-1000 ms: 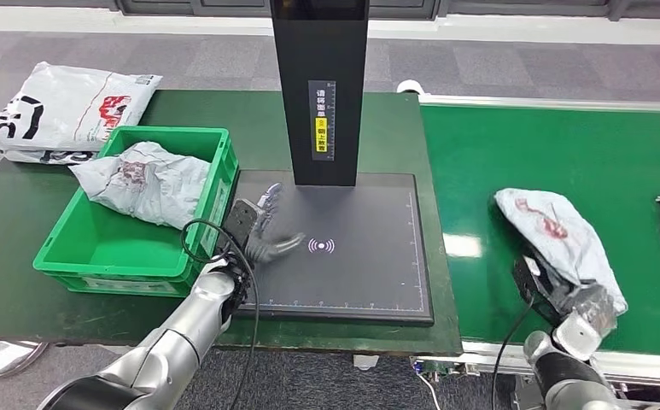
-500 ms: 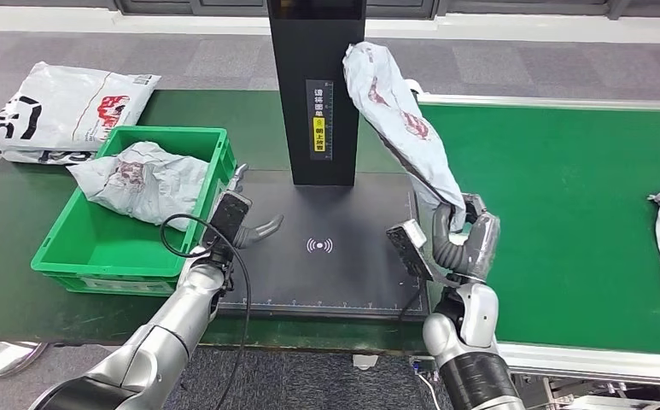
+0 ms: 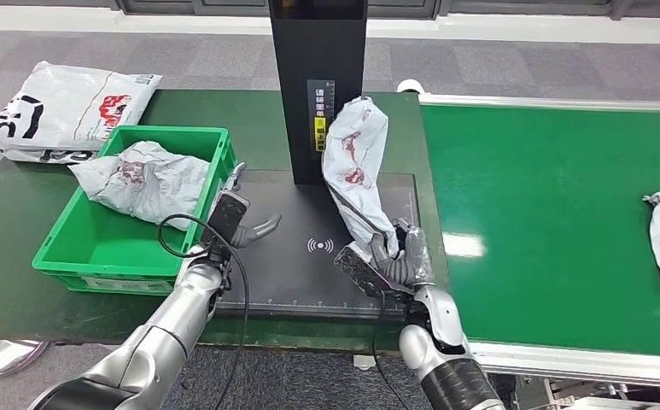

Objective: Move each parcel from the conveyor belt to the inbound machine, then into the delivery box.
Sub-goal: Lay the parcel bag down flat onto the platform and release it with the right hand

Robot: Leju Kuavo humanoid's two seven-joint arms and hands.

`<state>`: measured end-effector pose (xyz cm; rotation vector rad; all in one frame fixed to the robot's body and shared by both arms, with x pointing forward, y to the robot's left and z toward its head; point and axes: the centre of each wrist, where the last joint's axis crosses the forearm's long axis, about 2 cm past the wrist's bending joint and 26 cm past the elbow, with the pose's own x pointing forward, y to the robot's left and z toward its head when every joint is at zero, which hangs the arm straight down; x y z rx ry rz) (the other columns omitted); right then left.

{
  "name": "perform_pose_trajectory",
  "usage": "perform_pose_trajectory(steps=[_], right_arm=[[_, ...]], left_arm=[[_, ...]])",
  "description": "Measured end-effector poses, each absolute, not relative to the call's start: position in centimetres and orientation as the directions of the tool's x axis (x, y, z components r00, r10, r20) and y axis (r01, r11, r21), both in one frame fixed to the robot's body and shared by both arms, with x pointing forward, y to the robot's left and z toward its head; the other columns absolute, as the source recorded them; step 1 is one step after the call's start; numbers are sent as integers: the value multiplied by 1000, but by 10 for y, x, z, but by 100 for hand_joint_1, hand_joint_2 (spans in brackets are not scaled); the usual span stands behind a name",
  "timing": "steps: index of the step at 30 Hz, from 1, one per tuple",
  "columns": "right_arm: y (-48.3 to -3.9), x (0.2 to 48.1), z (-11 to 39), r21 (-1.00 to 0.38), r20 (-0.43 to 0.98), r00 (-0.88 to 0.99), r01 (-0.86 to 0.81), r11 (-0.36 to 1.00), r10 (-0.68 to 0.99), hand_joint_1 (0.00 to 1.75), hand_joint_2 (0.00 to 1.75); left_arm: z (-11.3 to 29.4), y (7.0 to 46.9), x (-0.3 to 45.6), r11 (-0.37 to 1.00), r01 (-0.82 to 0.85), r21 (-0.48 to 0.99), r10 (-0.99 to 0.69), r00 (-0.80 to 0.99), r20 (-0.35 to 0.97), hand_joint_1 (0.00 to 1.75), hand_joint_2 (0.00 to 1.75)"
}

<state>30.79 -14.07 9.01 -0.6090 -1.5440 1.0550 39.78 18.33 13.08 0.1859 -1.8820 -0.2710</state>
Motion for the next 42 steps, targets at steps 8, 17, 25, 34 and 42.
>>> perform_pose_trajectory(steps=[8,17,25,34,42], right_arm=[[-136,299,67,-887,368,-266,-386,252,891,175,175],[-138,301,62,-907,318,-314,-376,191,895,0,175],[-139,305,70,-906,391,-347,-310,290,852,0,175],[-146,312,104,-691,677,-459,-130,711,575,0,175],[-161,319,117,-478,778,-486,-45,877,399,0,175]], left_arm=[[133,184,399,964,-13,265,-256,-322,912,0,175],[135,186,399,969,-54,242,-246,-338,909,0,175],[137,190,396,972,-129,199,-233,-376,897,0,175],[138,192,387,953,-255,167,-271,-462,844,0,175],[143,185,384,951,-270,152,-273,-501,821,0,175]])
